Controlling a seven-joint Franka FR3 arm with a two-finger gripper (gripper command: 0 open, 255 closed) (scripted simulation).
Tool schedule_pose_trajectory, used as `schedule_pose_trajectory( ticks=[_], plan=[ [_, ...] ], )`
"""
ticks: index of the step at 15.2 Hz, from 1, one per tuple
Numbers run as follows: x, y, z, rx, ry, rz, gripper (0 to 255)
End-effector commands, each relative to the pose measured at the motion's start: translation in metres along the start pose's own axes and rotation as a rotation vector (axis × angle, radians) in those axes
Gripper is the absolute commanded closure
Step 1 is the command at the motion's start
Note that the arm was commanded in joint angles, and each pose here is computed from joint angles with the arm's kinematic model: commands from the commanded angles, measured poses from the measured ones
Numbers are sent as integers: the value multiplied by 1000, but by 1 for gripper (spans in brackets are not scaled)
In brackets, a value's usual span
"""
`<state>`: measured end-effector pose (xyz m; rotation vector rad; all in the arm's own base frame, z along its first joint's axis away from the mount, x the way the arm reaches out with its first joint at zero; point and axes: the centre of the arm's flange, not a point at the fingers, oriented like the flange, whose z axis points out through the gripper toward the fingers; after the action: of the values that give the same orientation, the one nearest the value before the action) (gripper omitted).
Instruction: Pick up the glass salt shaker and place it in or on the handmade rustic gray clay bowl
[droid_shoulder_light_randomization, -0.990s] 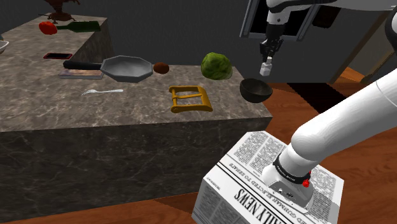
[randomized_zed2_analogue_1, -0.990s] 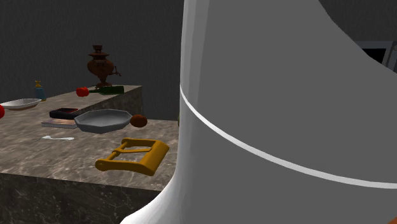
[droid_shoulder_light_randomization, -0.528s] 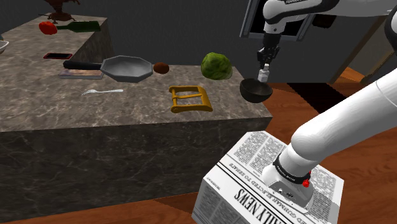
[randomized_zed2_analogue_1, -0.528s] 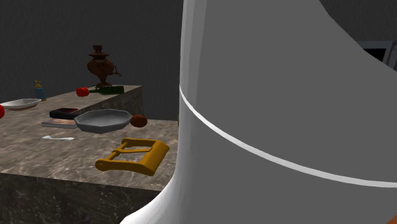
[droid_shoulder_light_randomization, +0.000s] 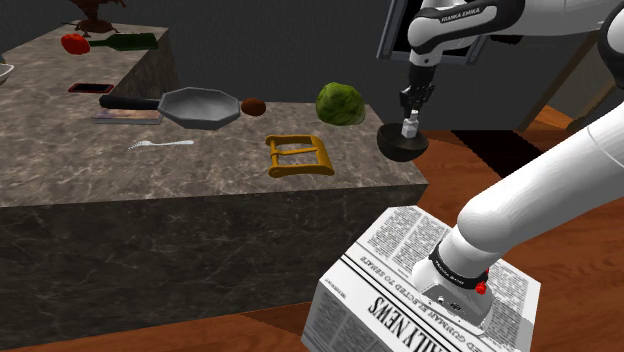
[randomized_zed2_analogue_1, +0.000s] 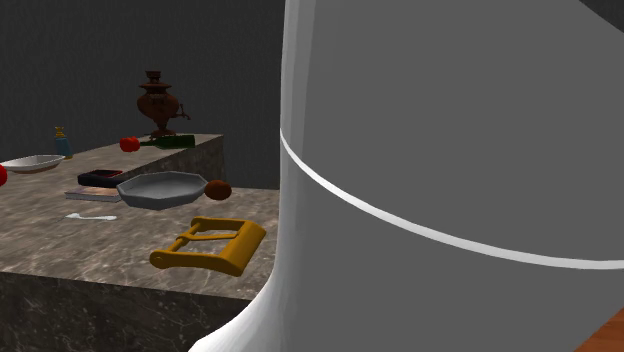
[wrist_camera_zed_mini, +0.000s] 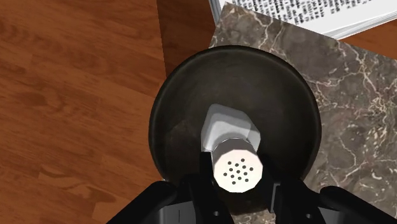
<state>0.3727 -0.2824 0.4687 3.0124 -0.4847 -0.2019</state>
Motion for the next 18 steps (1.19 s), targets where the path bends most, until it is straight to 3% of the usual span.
schedule_pose_trajectory(
  ticks=[1, 6, 7, 12, 16, 18],
  plan=[
    [0, 0, 2, 0, 0, 0, 255],
    [0, 0, 2, 0, 0, 0, 255],
    [0, 0, 2, 0, 0, 0, 0],
    [0, 0, 2, 0, 0, 0, 0],
    [0, 0, -48, 0, 0, 0, 0],
    [0, 0, -48, 0, 0, 0, 0]
  ],
)
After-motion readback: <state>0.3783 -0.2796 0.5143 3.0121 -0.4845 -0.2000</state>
